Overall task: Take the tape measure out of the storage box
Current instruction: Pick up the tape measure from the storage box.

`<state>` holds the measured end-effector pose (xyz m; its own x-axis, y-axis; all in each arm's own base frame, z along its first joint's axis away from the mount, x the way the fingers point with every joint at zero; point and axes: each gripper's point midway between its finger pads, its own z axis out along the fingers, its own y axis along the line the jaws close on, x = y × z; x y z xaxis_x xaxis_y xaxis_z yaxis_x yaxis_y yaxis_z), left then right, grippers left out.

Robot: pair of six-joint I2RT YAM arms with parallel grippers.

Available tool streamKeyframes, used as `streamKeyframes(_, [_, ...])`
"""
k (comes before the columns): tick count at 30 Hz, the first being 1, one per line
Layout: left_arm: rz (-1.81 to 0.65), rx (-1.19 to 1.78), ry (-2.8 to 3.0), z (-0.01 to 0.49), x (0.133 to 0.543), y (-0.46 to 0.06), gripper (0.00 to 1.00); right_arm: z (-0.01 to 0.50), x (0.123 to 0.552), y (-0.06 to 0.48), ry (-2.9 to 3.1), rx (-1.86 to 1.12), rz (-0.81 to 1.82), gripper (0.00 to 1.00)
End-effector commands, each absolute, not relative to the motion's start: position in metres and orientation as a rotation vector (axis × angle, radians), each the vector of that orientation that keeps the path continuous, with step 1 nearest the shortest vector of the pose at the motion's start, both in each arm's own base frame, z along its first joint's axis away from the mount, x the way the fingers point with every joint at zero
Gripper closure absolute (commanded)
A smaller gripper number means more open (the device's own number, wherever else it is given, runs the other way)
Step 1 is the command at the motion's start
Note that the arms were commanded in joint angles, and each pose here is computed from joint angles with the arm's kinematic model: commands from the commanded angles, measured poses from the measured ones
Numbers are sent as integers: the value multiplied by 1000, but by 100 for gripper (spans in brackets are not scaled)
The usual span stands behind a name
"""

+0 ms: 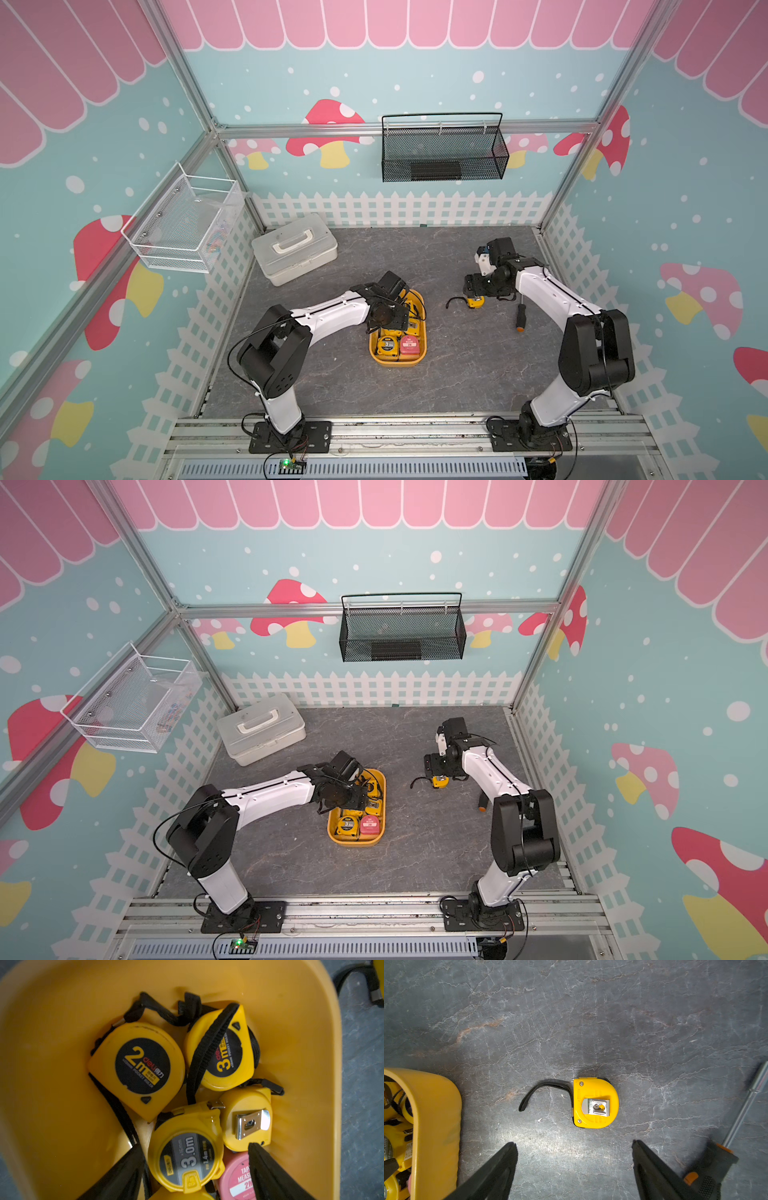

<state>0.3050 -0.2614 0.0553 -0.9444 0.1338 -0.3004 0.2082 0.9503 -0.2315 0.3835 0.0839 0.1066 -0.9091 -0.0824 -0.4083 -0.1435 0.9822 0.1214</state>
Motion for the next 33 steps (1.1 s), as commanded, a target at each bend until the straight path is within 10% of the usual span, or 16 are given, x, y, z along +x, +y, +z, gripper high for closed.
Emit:
streamKeyframes(1, [-307, 267, 2874, 47, 298, -259, 21, 97, 379, 87, 2745, -174, 219, 13])
streamKeyframes(13, [-246, 281, 2912, 38, 295, -259, 41, 92, 378, 87, 2756, -177, 219, 13])
streamKeyframes(33, [-160, 313, 2958, 27, 293, -258, 33, 84, 376, 88, 2778, -184, 223, 13])
